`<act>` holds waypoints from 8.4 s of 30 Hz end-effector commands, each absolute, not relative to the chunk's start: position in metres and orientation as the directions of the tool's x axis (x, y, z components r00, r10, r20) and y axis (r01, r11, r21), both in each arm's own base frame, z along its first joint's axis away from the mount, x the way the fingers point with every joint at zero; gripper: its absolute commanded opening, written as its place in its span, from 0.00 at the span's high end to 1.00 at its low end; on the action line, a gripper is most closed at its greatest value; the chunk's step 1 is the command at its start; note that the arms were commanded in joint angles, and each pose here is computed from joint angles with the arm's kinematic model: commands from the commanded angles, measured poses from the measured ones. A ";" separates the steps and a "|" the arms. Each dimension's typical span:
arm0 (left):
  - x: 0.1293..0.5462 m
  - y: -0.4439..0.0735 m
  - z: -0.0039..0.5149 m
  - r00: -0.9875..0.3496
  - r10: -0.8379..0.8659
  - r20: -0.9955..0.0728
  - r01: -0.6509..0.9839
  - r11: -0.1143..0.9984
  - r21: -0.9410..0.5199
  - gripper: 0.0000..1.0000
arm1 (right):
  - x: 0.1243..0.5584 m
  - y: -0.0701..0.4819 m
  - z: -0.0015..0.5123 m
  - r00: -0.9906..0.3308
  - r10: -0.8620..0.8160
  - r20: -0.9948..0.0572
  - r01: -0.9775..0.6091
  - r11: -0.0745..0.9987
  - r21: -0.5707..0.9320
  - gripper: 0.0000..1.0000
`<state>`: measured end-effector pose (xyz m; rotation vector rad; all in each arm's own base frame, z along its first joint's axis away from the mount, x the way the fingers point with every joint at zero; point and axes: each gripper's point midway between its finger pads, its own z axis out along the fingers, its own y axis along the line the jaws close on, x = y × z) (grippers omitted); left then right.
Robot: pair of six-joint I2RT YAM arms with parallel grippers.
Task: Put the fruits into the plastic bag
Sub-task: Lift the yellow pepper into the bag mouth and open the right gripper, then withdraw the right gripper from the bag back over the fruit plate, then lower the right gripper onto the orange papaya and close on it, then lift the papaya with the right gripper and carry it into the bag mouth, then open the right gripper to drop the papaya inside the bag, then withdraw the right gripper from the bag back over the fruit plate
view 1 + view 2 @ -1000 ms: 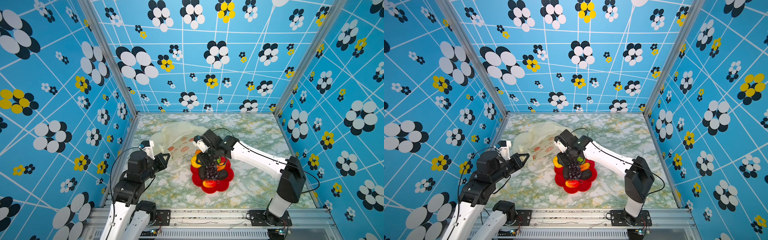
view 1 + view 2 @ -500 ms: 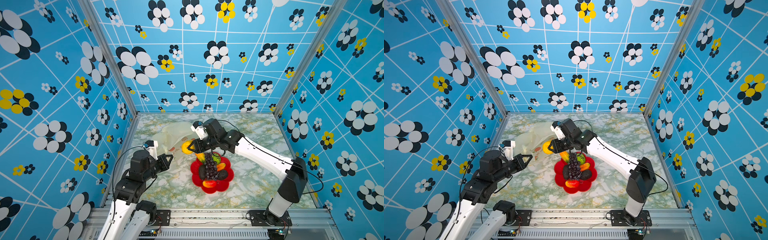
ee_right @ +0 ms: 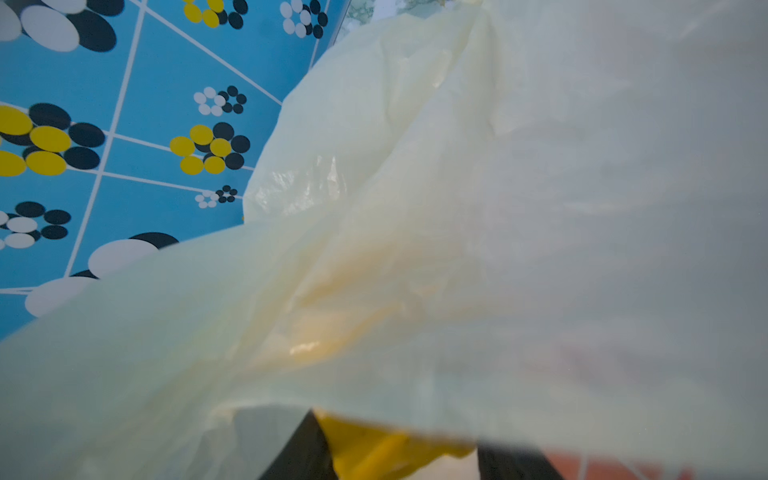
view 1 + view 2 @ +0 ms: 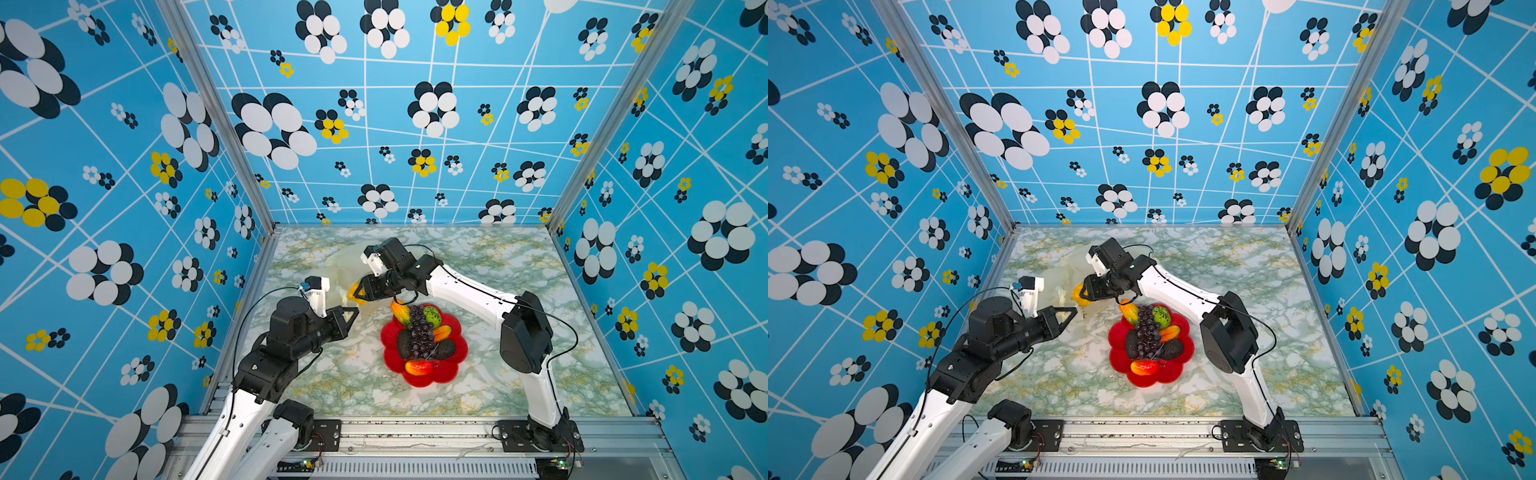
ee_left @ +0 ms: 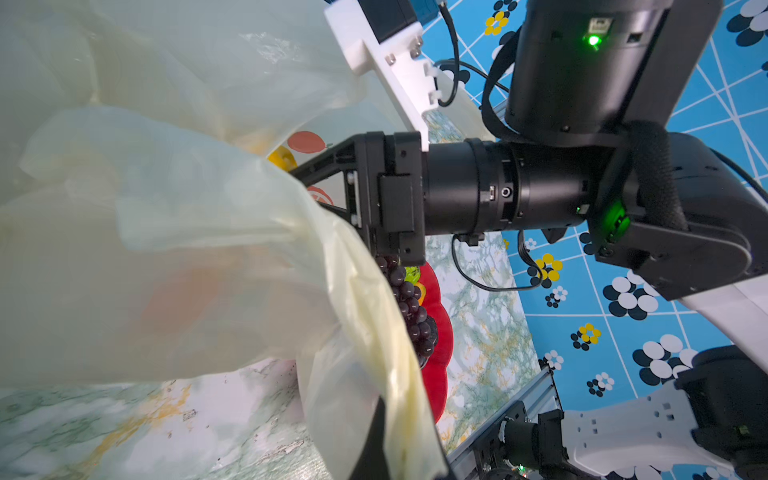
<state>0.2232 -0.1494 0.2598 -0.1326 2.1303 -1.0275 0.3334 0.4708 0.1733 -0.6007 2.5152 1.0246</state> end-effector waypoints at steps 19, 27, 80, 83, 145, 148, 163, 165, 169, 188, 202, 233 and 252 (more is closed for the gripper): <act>0.228 -0.144 0.276 -0.666 -0.429 -0.610 0.210 0.677 -0.705 1.00 | 0.287 0.425 0.307 -0.708 -0.143 -0.692 -0.655 0.499 0.567 0.14; 0.228 -0.141 0.272 -0.648 -0.461 -0.606 0.197 0.668 -0.718 1.00 | 0.259 0.320 0.310 -0.605 -0.236 -0.761 -0.643 0.708 0.291 0.14; 0.218 -0.132 0.272 -0.627 -0.493 -0.602 0.179 0.661 -0.728 0.99 | 0.331 0.369 0.114 -0.579 -0.720 -0.381 -0.763 0.644 -0.057 0.09; 0.218 -0.132 0.272 -0.627 -0.494 -0.603 0.180 0.661 -0.728 0.99 | 0.331 0.371 0.108 -0.585 -0.720 -0.374 -0.763 0.644 -0.046 0.13; 0.219 -0.141 0.277 -0.647 -0.508 -0.569 0.191 0.614 -0.766 0.99 | 0.292 0.349 0.305 -0.405 0.090 -0.910 -0.700 0.609 0.372 0.79; 0.219 -0.142 0.278 -0.649 -0.506 -0.569 0.197 0.610 -0.767 0.99 | 0.295 0.346 0.316 -0.326 0.149 -0.934 -0.719 0.602 0.347 0.84; 0.216 -0.142 0.286 -0.644 -0.496 -0.583 0.222 0.608 -0.762 0.99 | 0.342 0.365 0.282 -0.190 -0.019 -0.982 -0.682 0.722 0.118 0.87; 0.216 -0.143 0.287 -0.643 -0.497 -0.583 0.223 0.606 -0.763 0.99 | 0.347 0.369 0.267 -0.200 -0.047 -0.979 -0.677 0.729 0.103 0.88; 0.217 -0.144 0.290 -0.642 -0.501 -0.580 0.229 0.597 -0.769 0.99 | 0.351 0.375 0.247 -0.236 -0.052 -0.970 -0.676 0.726 0.126 0.88; 0.220 -0.158 0.299 -0.657 -0.540 -0.527 0.262 0.492 -0.830 1.00 | 0.334 0.435 0.276 -0.051 0.364 -0.930 -0.809 0.531 0.253 0.97; 0.218 -0.164 0.285 -0.683 -0.550 -0.480 0.243 0.448 -0.860 1.00 | 0.357 0.473 0.326 0.012 0.480 -0.877 -0.844 0.475 0.249 1.00; 0.204 -0.156 0.313 -0.649 -0.557 -0.518 0.287 0.452 -0.844 1.00 | 0.279 0.490 0.228 -0.561 -0.140 -0.816 -0.803 0.334 0.494 0.66; 0.209 -0.145 0.298 -0.635 -0.577 -0.513 0.215 0.507 -0.835 1.00 | 0.301 0.385 0.344 -0.348 0.069 -0.935 -0.779 0.534 0.330 0.01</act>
